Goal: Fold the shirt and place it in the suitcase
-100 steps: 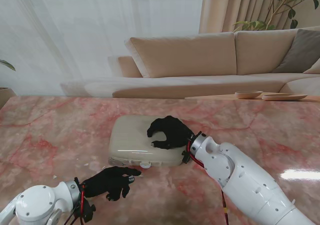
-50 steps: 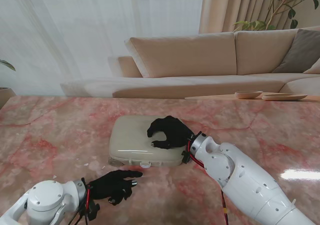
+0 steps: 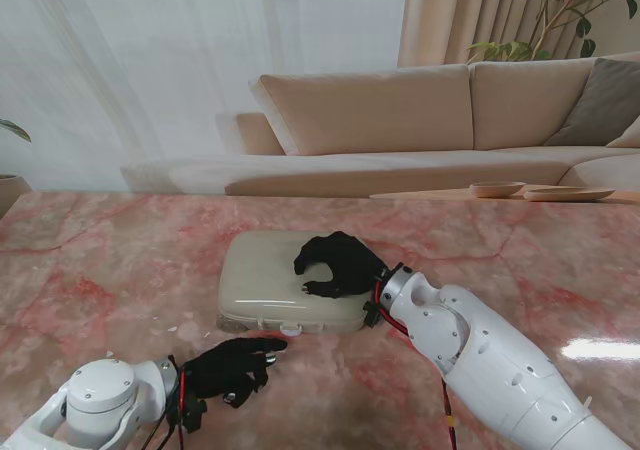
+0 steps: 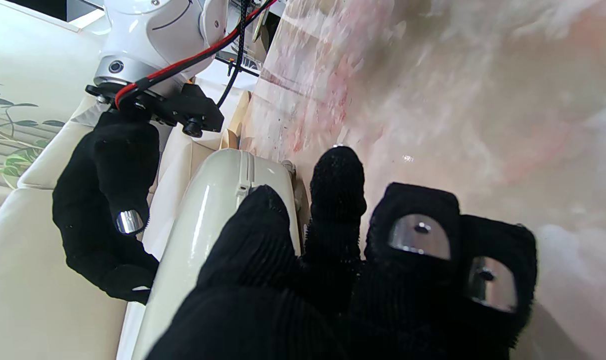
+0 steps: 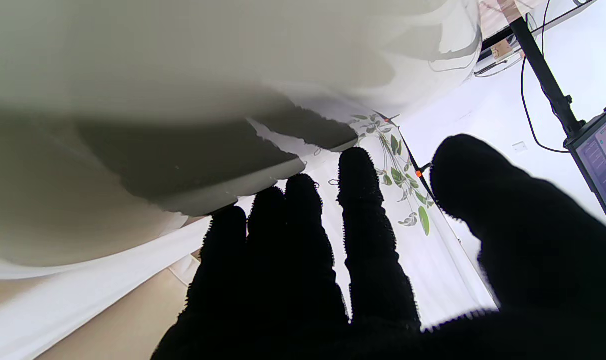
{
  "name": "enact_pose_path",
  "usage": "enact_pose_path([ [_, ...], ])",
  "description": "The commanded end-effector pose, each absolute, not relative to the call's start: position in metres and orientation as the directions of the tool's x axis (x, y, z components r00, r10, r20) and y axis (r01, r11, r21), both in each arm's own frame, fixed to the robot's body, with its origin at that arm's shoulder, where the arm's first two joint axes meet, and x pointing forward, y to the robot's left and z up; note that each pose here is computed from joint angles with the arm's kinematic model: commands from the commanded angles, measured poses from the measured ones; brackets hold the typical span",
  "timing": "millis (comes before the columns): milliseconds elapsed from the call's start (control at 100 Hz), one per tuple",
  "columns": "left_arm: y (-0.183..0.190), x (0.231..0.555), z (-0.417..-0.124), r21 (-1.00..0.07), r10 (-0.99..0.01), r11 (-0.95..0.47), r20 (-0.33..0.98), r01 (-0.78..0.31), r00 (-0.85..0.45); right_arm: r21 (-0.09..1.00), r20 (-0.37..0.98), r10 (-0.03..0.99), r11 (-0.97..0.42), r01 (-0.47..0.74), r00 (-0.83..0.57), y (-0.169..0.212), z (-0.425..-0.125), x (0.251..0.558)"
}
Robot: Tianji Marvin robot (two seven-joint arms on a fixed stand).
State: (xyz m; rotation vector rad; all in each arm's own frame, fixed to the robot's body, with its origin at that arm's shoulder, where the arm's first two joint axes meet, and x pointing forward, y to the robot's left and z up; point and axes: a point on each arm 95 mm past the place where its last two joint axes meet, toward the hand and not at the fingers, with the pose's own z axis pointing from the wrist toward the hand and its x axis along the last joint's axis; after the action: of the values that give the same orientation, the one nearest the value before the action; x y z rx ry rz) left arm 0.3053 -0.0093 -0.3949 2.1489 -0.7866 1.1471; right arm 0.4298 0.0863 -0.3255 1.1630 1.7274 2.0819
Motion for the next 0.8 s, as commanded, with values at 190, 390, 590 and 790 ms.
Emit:
enact_pose_path([
  [190, -0.0136, 0.306, -0.402, 0.242, -0.197, -0.689, 0.844, -0.683, 0.499, 0.879, 0.462, 0.632, -0.232, 0.417, -0.623, 0.0789, -0.365, 0.4155],
  [390, -0.0164, 0.3093, -0.402, 0.257, -0.173, -0.698, 0.845, -0.668, 0.506, 0.879, 0.462, 0.631, -0.23, 0.418, -0.623, 0.0792, -0.3653, 0.4158],
  [590, -0.0192, 0.3105, -0.4022, 0.279, -0.144, -0.707, 0.843, -0.649, 0.519, 0.878, 0.462, 0.634, -0.228, 0.421, -0.62, 0.0785, -0.3657, 0.4161],
  [790, -0.0196, 0.311, -0.4018, 0.281, -0.138, -0.708, 0.845, -0.648, 0.517, 0.877, 0.463, 0.634, -0.226, 0.424, -0.62, 0.0779, -0.366, 0.4165],
])
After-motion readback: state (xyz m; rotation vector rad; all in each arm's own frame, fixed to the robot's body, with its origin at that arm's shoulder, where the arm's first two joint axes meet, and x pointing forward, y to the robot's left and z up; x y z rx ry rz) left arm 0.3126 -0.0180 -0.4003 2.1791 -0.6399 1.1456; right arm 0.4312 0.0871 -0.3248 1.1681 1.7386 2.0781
